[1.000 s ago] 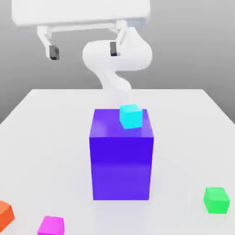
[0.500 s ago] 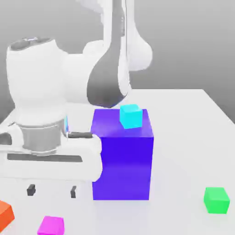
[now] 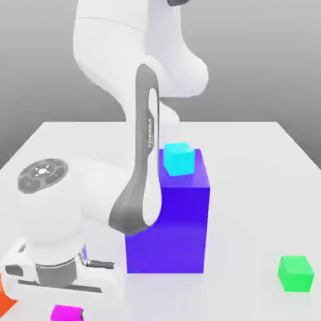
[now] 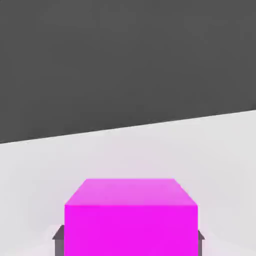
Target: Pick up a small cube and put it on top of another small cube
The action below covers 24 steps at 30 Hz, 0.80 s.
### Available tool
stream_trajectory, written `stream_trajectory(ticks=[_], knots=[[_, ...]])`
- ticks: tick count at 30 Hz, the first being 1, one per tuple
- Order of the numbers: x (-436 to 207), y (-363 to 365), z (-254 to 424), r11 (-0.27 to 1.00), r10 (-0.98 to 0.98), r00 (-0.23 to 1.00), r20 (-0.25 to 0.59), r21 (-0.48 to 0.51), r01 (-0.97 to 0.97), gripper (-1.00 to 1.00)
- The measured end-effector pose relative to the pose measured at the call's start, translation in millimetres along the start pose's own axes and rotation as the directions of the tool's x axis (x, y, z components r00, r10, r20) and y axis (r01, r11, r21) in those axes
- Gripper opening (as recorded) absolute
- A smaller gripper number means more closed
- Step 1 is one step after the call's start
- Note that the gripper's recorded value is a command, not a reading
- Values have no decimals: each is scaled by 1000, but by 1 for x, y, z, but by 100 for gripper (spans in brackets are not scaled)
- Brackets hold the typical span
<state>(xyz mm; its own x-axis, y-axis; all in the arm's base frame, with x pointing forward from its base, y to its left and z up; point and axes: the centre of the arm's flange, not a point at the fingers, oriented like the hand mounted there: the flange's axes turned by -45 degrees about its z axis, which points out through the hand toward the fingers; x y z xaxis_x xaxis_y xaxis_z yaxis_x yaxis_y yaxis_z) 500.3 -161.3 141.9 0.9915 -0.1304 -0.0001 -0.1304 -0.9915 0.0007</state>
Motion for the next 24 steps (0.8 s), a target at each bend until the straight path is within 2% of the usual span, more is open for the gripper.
stream_trajectory(ticks=[3,7,10,14,17,20,21,24], knots=[[0,-1,-38,1000,-2,1000,0,1,2,-100],[-1,-98,-57,968,-251,968,4,20,251,-100],[-16,-172,-66,898,-440,898,4,27,440,-100],[-55,-269,-79,736,-677,736,0,26,676,-100],[-98,-339,-84,559,-829,559,-1,16,829,-100],[-140,-405,-55,363,-932,363,1,3,932,-100],[-147,-413,-44,333,-943,333,1,1,943,100],[-147,-413,-44,333,-943,333,1,1,943,100]])
